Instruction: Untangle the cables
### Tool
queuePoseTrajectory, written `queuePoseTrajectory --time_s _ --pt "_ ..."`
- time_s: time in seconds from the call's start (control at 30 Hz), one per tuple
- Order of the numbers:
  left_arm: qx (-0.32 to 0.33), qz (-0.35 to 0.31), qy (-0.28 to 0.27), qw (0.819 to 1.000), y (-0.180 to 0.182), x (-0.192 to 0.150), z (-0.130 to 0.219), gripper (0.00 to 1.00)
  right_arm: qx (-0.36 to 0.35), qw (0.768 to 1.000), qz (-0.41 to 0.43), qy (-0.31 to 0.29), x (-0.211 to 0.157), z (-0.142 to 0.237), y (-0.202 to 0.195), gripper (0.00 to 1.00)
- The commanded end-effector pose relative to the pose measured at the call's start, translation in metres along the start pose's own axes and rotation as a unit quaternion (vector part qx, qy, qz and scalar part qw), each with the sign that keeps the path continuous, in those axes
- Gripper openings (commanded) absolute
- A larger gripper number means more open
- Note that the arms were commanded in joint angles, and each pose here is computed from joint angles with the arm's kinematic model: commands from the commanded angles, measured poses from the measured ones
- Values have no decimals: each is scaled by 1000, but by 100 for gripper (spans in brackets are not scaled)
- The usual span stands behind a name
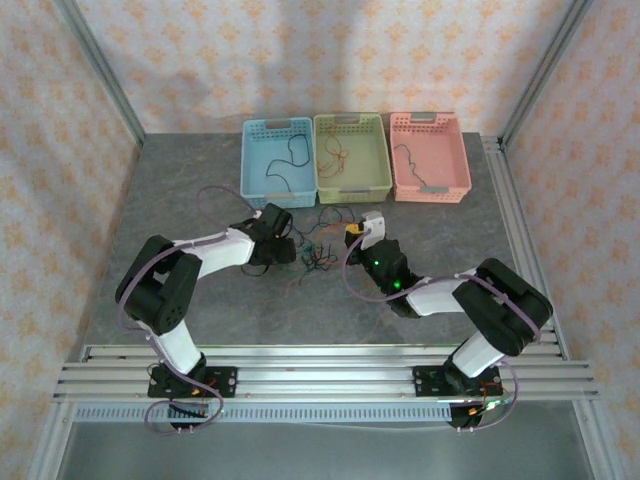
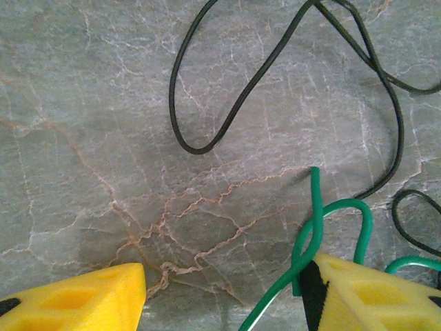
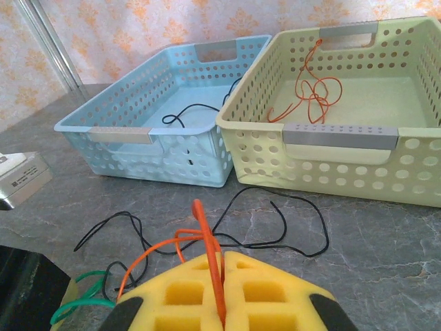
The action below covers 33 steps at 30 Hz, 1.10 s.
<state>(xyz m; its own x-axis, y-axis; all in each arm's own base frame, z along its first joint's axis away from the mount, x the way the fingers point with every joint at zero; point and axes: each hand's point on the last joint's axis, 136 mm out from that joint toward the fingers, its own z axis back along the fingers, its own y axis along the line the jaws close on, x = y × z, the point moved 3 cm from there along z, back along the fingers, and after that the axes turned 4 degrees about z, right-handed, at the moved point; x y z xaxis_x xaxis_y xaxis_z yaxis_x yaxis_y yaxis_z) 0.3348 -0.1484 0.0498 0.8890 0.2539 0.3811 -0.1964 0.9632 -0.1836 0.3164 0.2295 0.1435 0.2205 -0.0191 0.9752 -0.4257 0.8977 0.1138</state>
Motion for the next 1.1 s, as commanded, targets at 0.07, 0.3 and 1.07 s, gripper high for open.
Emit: queuePoseTrajectory --time_s 0.07,0.3,1.07 --pt "-4 -17 1 1000 -6 2 -5 59 -3 1000 -7 -21 8 2 -2 0" --pt "-23 -20 5 1000 -14 0 -4 36 -2 1000 -8 -18 5 0 -2 0" --pt "53 53 -119 990 36 25 41 0 -217 971 -36 -95 22 41 -71 0"
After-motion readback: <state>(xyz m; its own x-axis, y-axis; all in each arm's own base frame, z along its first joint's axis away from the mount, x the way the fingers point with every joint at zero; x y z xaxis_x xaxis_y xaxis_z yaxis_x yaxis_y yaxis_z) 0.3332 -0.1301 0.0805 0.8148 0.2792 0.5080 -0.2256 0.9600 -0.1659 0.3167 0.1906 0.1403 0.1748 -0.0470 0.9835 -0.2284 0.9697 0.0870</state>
